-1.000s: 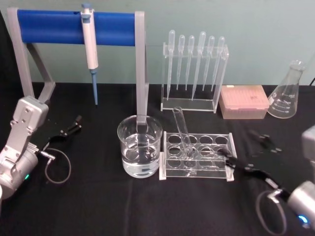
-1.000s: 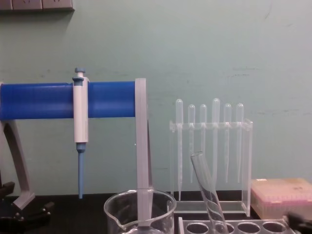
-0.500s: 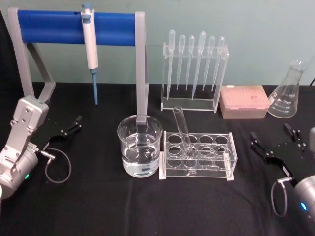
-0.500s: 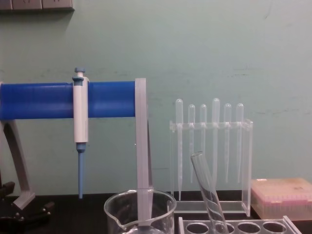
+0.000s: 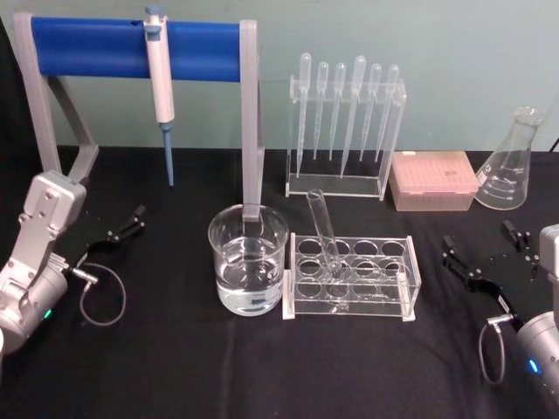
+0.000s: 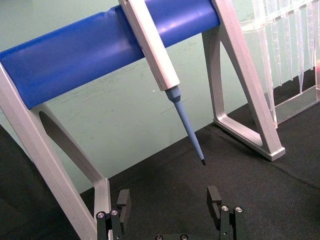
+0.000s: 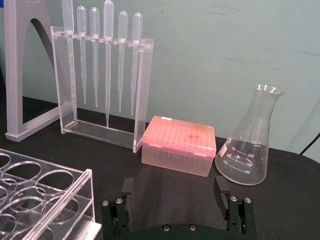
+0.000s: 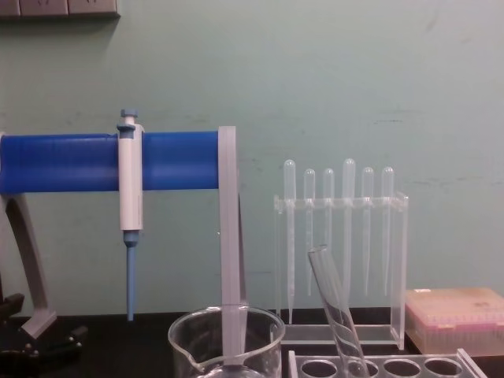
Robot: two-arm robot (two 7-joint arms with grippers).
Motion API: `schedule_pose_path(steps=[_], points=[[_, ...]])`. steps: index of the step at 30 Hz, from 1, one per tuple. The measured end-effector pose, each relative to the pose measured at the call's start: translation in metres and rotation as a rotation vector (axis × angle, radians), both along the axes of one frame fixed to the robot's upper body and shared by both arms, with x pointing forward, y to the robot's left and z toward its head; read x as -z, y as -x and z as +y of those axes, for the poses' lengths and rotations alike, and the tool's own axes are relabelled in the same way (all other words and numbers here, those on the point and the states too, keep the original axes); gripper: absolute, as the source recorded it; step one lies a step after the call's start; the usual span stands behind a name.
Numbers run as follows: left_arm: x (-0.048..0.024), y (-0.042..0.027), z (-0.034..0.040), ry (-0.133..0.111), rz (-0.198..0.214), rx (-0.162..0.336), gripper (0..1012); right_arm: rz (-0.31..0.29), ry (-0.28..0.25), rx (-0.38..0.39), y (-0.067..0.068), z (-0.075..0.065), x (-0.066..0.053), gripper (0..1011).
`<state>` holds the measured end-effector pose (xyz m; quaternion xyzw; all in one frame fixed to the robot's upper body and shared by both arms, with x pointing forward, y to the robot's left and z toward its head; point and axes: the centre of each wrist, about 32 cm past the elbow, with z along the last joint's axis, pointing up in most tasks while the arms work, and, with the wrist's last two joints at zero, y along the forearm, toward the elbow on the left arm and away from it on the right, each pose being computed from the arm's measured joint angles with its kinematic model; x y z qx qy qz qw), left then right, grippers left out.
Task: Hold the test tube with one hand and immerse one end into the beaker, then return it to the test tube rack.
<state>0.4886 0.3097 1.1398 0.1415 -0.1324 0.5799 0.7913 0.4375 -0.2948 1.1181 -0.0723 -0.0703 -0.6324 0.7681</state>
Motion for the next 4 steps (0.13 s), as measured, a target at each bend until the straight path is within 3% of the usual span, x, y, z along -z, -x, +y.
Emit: schedule_pose_path(steps=[4], points=[[0.0, 0.0, 0.0, 0.0, 0.0, 0.0, 1000, -0.001, -0.003, 0.001, 0.0003, -0.0004, 0.0, 1002]])
